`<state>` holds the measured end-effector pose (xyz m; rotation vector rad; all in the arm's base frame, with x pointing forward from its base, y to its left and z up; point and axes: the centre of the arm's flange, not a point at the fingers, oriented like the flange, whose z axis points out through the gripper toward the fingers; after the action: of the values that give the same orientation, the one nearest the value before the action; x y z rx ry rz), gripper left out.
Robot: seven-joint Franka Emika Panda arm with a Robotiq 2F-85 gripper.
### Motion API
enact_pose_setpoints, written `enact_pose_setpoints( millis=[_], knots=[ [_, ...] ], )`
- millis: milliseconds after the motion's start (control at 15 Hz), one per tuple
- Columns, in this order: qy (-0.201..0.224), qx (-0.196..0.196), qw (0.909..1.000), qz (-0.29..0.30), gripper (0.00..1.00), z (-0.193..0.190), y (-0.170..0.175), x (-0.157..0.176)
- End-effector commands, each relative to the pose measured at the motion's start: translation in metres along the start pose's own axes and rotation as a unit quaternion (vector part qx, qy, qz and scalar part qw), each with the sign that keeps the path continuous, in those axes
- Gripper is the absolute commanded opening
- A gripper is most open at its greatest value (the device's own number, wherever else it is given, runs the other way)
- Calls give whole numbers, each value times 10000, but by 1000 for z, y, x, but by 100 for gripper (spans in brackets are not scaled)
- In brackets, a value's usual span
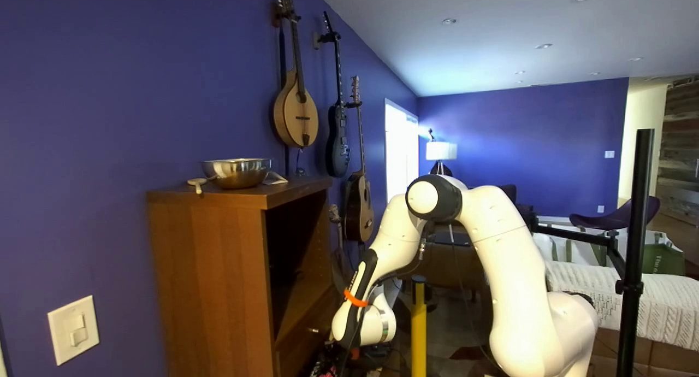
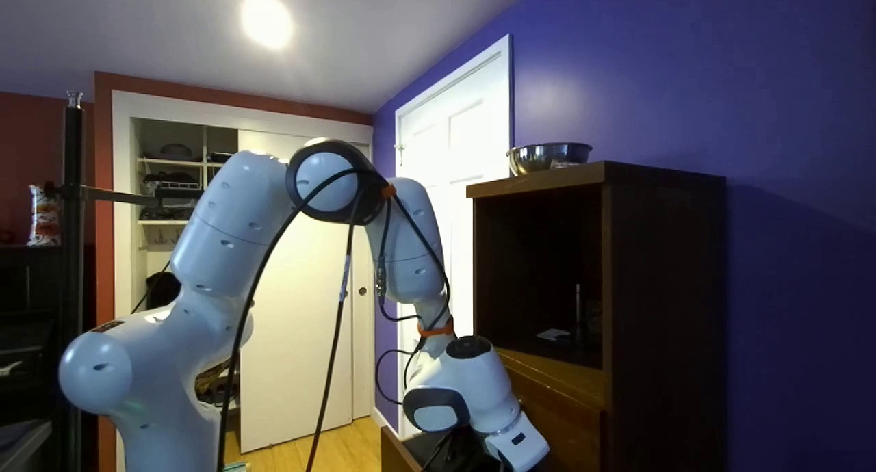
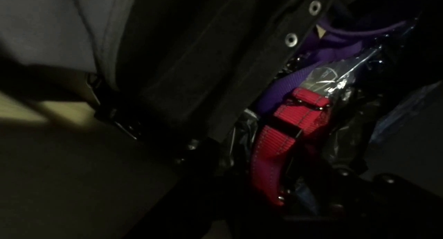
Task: Pick up the chains with the pink straps and put it on the top brown shelf
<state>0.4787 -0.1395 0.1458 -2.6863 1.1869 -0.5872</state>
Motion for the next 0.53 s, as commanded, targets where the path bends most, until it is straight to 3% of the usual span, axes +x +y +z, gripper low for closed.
enact_pose_setpoints(
  millis=[0,133,467],
  knots=[
    [132,86,9998,153,26,14,3,0],
    [151,82,9997,177,19,13,4,1],
    [146,95,9996,240,31,20,1,-6]
  ],
)
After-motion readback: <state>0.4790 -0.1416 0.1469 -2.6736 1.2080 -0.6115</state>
